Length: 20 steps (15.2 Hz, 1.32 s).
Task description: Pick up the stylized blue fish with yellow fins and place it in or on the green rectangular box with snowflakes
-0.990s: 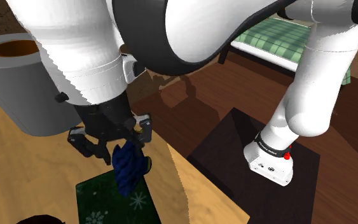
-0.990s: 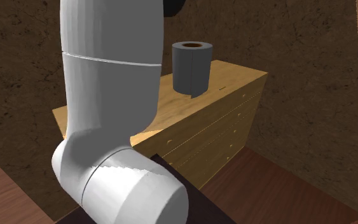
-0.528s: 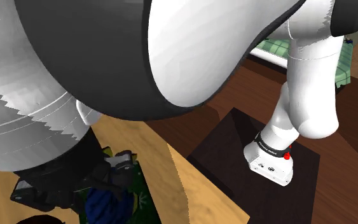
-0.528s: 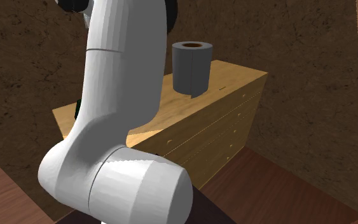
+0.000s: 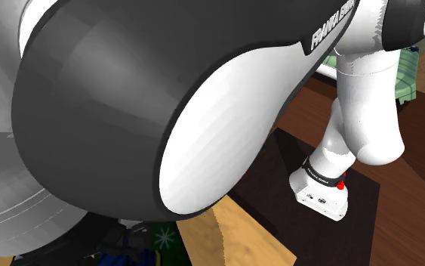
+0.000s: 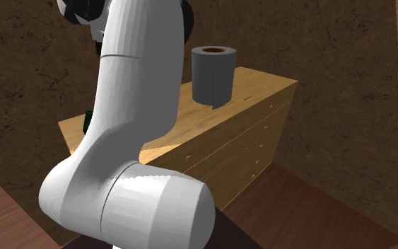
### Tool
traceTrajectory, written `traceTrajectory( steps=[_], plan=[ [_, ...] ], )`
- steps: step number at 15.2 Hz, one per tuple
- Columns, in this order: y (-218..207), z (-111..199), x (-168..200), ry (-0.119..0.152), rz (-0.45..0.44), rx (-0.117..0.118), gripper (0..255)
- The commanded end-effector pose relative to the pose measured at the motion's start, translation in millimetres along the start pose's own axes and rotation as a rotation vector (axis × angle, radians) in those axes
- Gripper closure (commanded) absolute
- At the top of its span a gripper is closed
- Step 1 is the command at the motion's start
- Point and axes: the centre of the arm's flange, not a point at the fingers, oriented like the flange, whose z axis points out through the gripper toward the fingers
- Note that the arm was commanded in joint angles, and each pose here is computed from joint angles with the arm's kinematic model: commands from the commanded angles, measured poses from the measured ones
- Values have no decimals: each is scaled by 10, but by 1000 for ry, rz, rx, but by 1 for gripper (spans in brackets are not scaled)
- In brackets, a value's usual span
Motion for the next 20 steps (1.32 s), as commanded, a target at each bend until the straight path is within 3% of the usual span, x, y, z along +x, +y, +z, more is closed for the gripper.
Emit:
traceTrajectory(
  steps=[1, 12, 20],
  plan=[
    [-23, 97, 23, 0, 0, 1, 255],
    [-84, 711, 81, 0, 0, 1, 255],
    [-84, 711, 81, 0, 0, 1, 255]
  ],
)
